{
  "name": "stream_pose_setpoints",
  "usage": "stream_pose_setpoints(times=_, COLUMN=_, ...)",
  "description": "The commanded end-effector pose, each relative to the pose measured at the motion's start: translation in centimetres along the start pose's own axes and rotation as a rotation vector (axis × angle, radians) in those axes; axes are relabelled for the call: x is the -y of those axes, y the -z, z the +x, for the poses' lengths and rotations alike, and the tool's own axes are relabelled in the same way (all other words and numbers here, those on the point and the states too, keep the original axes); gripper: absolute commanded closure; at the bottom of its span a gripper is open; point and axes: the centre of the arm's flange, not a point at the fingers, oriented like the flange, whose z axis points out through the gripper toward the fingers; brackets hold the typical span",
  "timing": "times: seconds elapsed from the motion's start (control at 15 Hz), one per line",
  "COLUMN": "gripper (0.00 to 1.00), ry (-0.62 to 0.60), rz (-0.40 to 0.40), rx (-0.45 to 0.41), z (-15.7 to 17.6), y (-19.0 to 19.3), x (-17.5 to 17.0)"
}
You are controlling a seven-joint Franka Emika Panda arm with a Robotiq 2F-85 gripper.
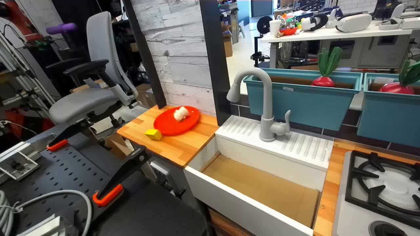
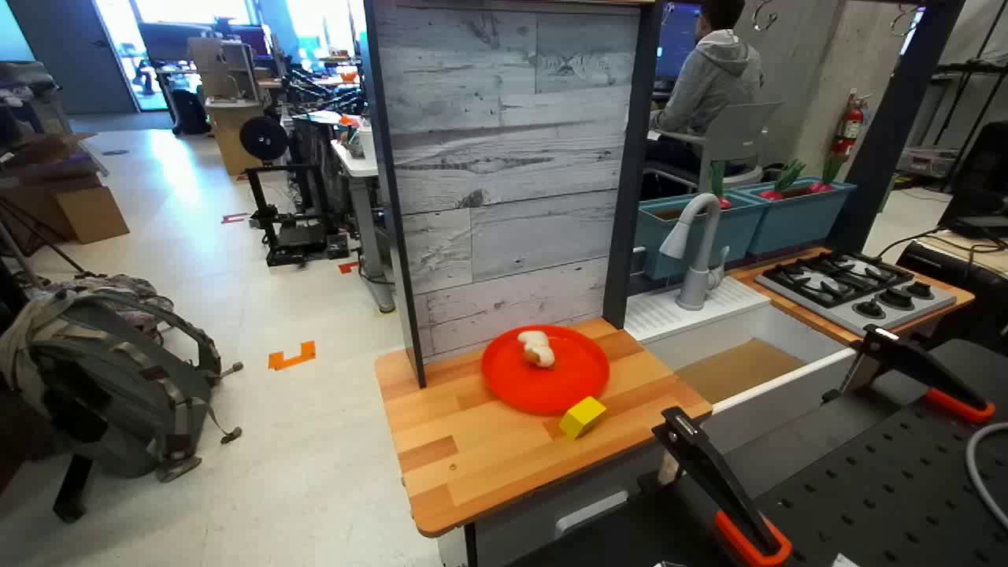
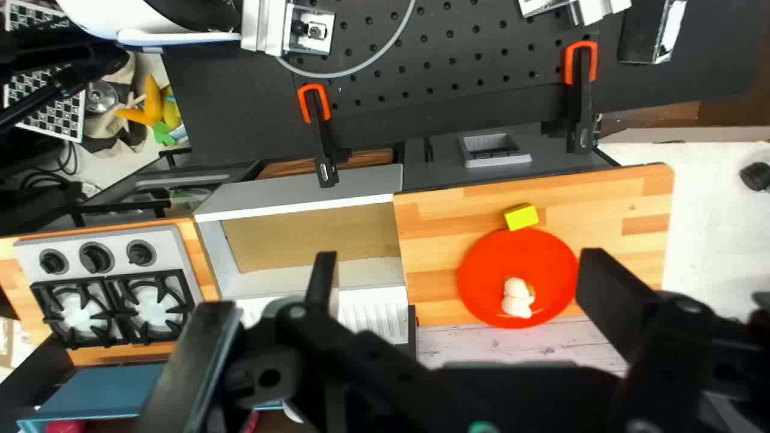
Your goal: Turn the tap nozzle to the right
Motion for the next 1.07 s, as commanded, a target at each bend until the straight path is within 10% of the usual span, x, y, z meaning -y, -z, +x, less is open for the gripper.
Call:
stream_pose_setpoints(times=0.0, gripper=0.00, ry=0.000, rz=-0.001, rx=0.007, z=-0.1, y=-0.2, x=0.0)
stream_pose_setpoints(times=0.4, gripper=0.00, ry=-0.006, rz=0.008, rx=0.001, z=0.3, y=-0.8, x=0.1)
stream_pose_setpoints(times=1.0, gripper=0.00, ry=-0.293, rz=0.137, rx=-0.075, z=11.2, y=-3.8, x=0.9)
